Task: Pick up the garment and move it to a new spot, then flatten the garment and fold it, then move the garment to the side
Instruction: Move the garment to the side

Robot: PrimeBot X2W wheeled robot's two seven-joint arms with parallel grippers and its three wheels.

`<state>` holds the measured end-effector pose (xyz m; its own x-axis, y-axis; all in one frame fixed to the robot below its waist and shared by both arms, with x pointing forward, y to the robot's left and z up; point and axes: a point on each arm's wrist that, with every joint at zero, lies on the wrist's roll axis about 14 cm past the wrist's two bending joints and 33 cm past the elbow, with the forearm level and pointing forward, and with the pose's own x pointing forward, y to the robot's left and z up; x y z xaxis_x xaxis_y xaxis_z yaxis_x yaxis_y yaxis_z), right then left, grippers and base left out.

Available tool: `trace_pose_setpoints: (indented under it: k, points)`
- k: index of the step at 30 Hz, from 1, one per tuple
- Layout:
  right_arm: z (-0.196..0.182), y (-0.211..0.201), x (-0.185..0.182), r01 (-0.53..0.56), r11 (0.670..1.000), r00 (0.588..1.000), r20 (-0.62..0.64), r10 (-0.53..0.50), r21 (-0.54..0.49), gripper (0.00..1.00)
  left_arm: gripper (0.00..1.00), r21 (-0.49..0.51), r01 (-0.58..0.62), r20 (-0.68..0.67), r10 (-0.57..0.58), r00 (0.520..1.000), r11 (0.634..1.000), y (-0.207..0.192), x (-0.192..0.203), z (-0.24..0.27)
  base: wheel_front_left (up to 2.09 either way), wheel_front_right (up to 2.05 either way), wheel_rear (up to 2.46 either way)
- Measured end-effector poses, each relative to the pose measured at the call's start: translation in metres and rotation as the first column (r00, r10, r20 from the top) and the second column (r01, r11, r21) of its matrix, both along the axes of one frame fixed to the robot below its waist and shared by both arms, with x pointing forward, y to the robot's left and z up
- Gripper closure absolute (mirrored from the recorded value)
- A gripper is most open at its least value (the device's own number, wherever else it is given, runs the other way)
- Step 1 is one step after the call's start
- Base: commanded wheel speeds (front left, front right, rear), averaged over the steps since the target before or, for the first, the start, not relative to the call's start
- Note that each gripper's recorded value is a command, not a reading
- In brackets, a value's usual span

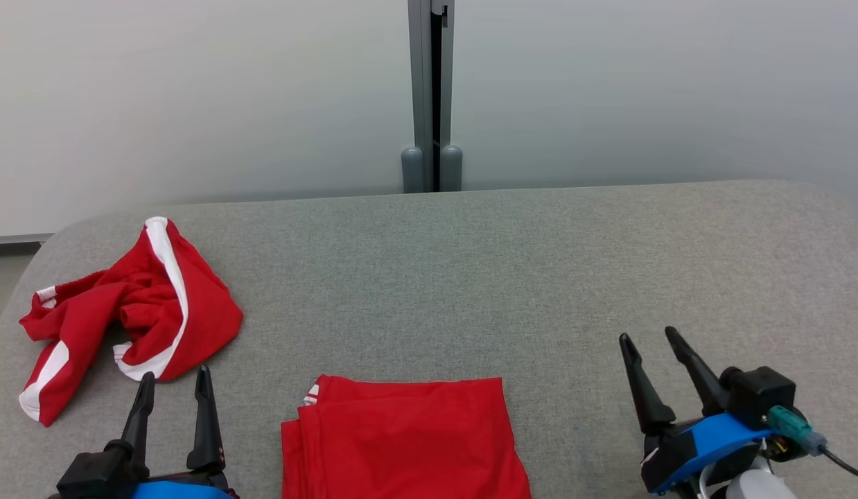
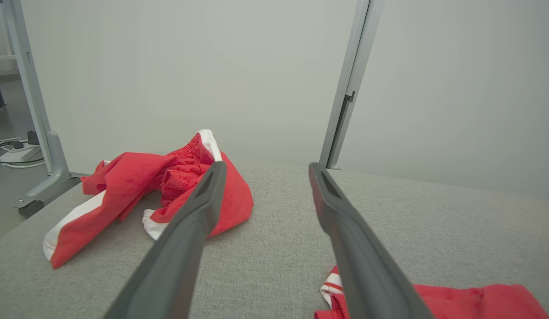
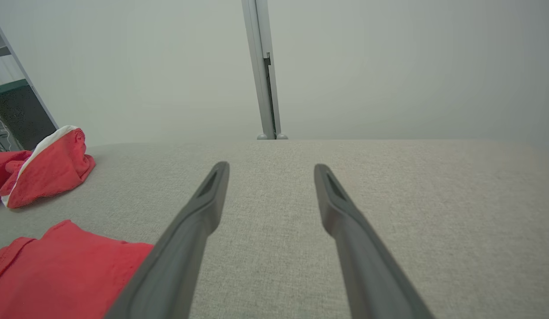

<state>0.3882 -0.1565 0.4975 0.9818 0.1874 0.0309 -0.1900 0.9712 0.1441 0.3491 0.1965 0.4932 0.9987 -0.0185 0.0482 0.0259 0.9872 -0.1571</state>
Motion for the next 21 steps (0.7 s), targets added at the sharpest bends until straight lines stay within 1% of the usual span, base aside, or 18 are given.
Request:
trace_pose_setpoints:
  k: [3,6,8,9,12,15,19,21]
  points:
    - [-0.007,0.009,-0.002,-0.031,0.999,0.999,-0.022,0.031,-0.014,0.0,0.0,0.001,0.0,-0.002,0.0,1.0,1.0,0.0,-0.001,-0.001,0.0,0.0,0.0]
    - [-0.015,0.03,-0.005,-0.093,0.996,0.994,-0.05,0.093,-0.001,0.0,0.0,-0.001,-0.008,0.001,0.008,1.0,1.0,0.004,-0.002,0.001,0.0,0.0,0.0]
    - [-0.021,0.044,-0.005,-0.137,0.99,0.986,-0.099,0.138,0.016,0.0,0.0,-0.002,-0.01,0.005,0.01,1.0,1.0,0.004,-0.004,0.002,0.0,0.0,0.0]
    - [-0.027,0.052,-0.005,-0.164,0.986,0.976,-0.145,0.165,0.022,0.0,0.0,-0.003,-0.015,0.008,0.015,1.0,1.0,0.005,-0.005,0.002,0.0,0.0,0.0]
    - [-0.045,0.081,-0.012,-0.264,0.964,0.923,-0.28,0.262,0.034,0.0,0.0,-0.004,-0.028,0.013,0.029,1.0,1.0,0.009,-0.008,0.004,0.0,0.0,0.0]
    - [-0.051,0.102,-0.014,-0.335,0.941,0.872,-0.362,0.331,0.055,0.0,0.0,-0.007,-0.049,0.018,0.049,0.999,0.999,0.015,-0.012,0.005,0.0,0.0,0.0]
    - [-0.074,0.104,-0.019,-0.37,0.927,0.793,-0.503,0.344,0.051,0.0,0.0,-0.014,-0.077,0.017,0.078,0.997,0.997,0.022,-0.018,0.005,0.0,0.0,0.0]
    - [-0.077,0.105,-0.016,-0.375,0.926,0.78,-0.523,0.344,0.049,0.0,0.0,-0.017,-0.092,0.013,0.092,0.996,0.996,0.026,-0.021,0.003,0.0,0.0,0.0]
